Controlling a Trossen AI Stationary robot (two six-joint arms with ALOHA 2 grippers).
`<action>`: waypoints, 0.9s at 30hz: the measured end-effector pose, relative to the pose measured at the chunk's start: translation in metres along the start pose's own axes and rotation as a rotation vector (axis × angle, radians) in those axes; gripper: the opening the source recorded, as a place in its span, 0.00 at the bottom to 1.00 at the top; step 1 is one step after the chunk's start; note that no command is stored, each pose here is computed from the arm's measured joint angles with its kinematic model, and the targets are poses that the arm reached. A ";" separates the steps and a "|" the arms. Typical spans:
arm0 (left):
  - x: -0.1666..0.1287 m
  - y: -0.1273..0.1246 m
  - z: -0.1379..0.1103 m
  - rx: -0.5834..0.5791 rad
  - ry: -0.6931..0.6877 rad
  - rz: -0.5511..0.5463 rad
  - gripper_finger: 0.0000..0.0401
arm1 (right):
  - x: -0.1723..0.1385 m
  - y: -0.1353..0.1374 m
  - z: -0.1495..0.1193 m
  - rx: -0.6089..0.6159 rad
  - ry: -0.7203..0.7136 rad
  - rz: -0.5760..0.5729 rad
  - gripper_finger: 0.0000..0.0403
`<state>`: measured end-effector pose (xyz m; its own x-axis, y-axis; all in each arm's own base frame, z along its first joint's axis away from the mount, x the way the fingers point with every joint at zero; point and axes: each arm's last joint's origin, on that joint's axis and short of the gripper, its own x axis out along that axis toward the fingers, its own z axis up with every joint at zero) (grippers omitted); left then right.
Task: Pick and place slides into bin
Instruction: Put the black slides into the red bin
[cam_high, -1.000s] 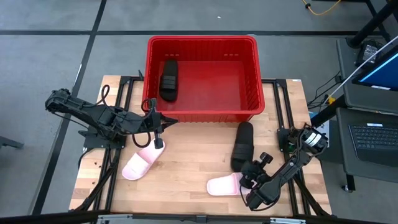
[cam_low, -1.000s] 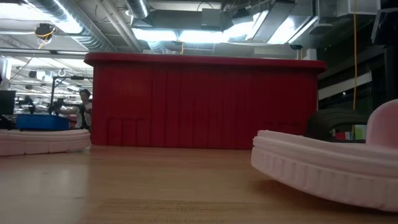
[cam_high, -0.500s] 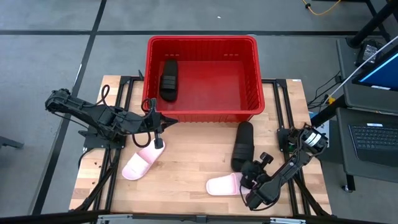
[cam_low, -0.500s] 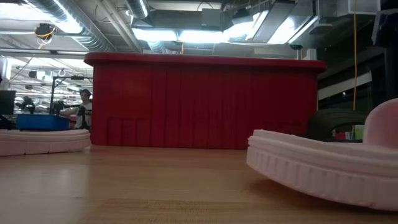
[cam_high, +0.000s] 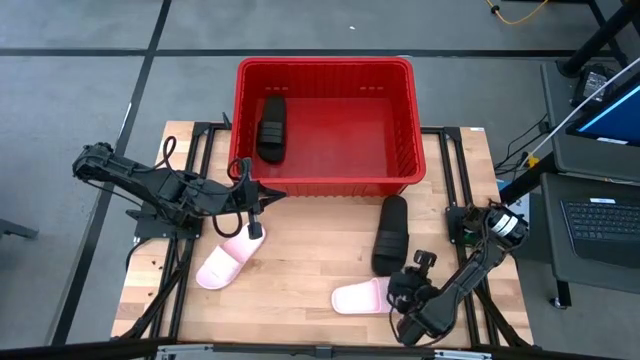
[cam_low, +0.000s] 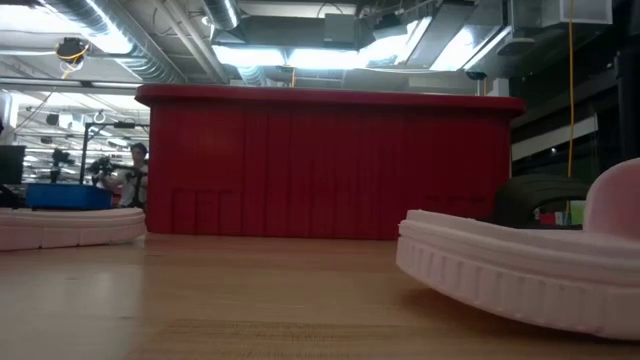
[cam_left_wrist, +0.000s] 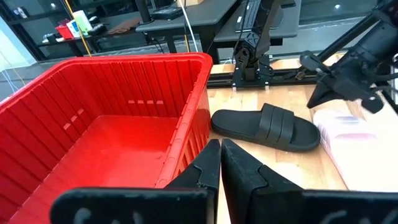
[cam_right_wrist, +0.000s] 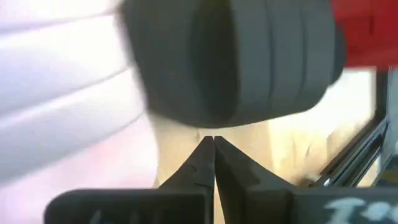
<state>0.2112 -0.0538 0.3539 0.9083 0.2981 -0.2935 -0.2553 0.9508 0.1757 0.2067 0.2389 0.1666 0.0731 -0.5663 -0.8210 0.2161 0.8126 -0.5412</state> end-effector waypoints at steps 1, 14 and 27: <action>0.000 0.000 0.000 0.000 0.000 0.000 0.03 | -0.001 0.000 0.000 -0.036 0.000 0.004 0.03; 0.000 0.000 0.000 -0.004 0.000 0.000 0.02 | 0.013 0.002 0.001 -0.044 -0.019 0.011 0.01; 0.000 0.000 0.000 -0.007 0.001 0.000 0.02 | 0.013 -0.002 0.001 -0.062 -0.088 -0.061 0.07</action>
<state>0.2112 -0.0539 0.3538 0.9079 0.2980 -0.2948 -0.2573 0.9514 0.1692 0.2084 0.2299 0.1571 0.1474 -0.6224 -0.7687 0.1620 0.7819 -0.6020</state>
